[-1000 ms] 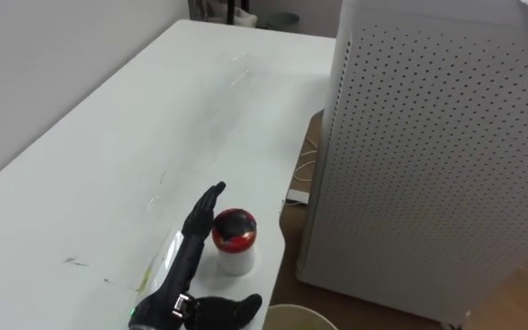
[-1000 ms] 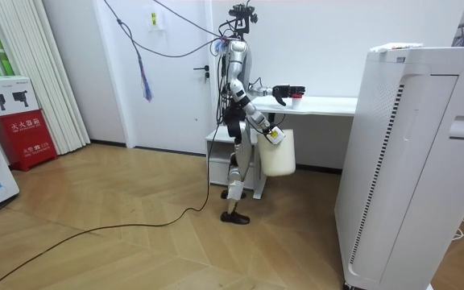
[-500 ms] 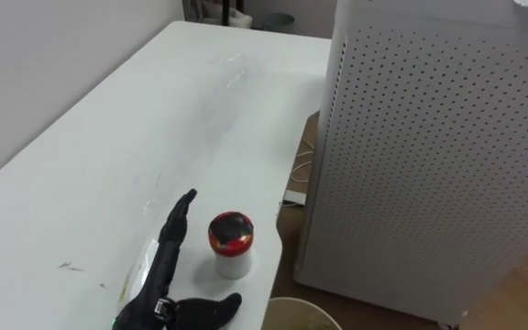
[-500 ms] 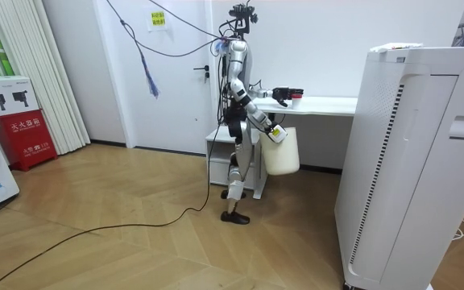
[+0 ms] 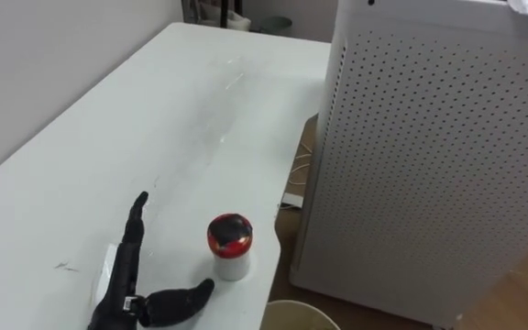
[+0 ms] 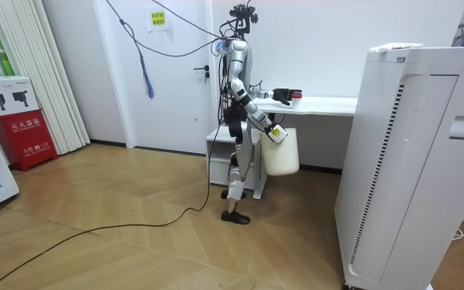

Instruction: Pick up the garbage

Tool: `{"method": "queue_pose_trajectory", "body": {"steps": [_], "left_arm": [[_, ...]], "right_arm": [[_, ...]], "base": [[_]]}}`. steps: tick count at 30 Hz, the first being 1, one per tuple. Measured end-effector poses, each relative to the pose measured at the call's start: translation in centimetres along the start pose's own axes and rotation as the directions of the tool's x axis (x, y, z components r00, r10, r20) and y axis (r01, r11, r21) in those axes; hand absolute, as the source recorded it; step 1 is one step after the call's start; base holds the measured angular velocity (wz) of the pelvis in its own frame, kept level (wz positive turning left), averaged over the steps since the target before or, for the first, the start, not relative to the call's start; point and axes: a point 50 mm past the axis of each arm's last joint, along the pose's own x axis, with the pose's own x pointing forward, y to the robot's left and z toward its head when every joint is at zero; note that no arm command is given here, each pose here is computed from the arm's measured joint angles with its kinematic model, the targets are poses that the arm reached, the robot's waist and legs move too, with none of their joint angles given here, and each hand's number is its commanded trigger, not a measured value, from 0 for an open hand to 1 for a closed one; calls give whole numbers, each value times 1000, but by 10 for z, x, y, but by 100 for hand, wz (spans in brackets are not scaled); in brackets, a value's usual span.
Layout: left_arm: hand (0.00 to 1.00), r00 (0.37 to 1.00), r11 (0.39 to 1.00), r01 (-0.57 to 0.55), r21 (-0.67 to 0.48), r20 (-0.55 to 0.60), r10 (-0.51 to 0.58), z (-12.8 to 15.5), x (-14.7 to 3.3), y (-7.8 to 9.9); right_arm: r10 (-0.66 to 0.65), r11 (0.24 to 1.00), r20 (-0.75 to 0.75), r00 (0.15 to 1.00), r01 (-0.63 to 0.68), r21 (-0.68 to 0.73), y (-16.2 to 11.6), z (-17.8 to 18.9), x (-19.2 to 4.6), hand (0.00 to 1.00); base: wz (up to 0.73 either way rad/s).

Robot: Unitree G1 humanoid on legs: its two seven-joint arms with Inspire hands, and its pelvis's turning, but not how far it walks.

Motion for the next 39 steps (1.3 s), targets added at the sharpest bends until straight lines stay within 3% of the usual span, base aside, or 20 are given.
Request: {"method": "queue_pose_trajectory", "body": {"steps": [9, 23, 24, 26, 39], "left_arm": [[0, 999, 992, 42, -117, -29, -46, 3, 3, -14], [0, 989, 977, 148, -156, 8, -148, 14, 8, -32], [18, 987, 973, 160, -163, 3, -162, 13, 7, -35], [100, 982, 969, 184, -164, -14, -189, 12, 5, -39], [100, 984, 973, 164, -161, -37, -172, 10, 11, -33]], "right_arm": [[24, 1000, -6, 1000, -24, -18, 6, 0, 1, 100], [56, 997, -12, 998, -57, -51, 13, -1, 2, 100], [65, 996, -15, 998, -66, -55, 15, -1, 2, 100], [76, 995, -24, 997, -77, -61, 17, -2, 3, 100], [81, 995, -54, 995, -84, -53, 18, -4, 3, 100]], "base": [[0], [-1], [0], [0], [0]]}}
